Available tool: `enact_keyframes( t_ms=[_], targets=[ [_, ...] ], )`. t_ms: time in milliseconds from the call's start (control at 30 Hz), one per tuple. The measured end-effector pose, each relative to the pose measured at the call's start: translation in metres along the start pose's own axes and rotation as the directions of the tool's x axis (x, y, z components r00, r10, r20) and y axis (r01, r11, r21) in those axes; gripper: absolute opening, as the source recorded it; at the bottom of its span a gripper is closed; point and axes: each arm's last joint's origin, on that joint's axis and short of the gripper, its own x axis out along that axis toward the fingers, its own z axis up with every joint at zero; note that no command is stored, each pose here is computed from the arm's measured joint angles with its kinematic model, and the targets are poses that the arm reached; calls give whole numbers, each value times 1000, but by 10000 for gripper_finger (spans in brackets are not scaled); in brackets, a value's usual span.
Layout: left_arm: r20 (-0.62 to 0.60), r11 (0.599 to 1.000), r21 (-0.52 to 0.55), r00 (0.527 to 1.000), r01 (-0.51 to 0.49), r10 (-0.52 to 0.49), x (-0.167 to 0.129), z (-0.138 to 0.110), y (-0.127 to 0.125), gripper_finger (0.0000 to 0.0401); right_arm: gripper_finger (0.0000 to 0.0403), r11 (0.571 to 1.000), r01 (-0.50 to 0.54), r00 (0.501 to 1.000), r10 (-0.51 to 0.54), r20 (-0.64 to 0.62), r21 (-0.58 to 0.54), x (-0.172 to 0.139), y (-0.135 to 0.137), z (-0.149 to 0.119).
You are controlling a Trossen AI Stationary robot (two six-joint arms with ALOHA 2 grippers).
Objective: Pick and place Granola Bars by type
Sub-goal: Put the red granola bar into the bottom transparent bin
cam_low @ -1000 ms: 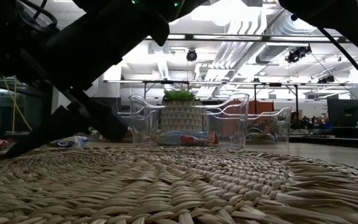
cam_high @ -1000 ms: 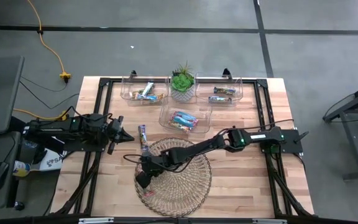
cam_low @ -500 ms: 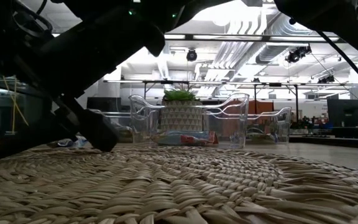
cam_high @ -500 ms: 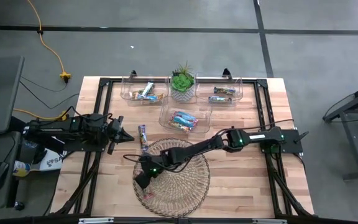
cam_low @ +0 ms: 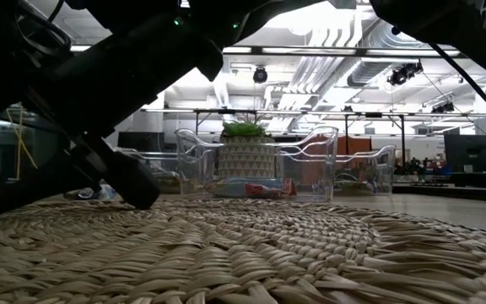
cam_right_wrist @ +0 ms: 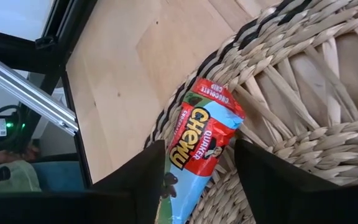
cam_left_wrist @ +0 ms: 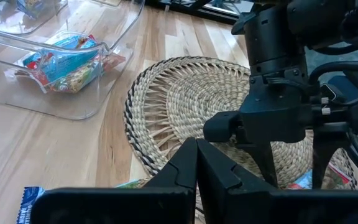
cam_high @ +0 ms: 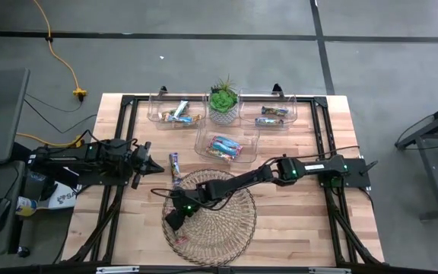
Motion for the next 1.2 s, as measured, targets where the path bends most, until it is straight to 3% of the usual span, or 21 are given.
enact_keyframes(
  t_ms=[1200],
  targets=[
    [0, 1000, 0, 1000, 0, 0, 0, 0, 0, 1, 71, 999, -43, 999, 43, -12, 22, -1, 3, 2]
  ],
)
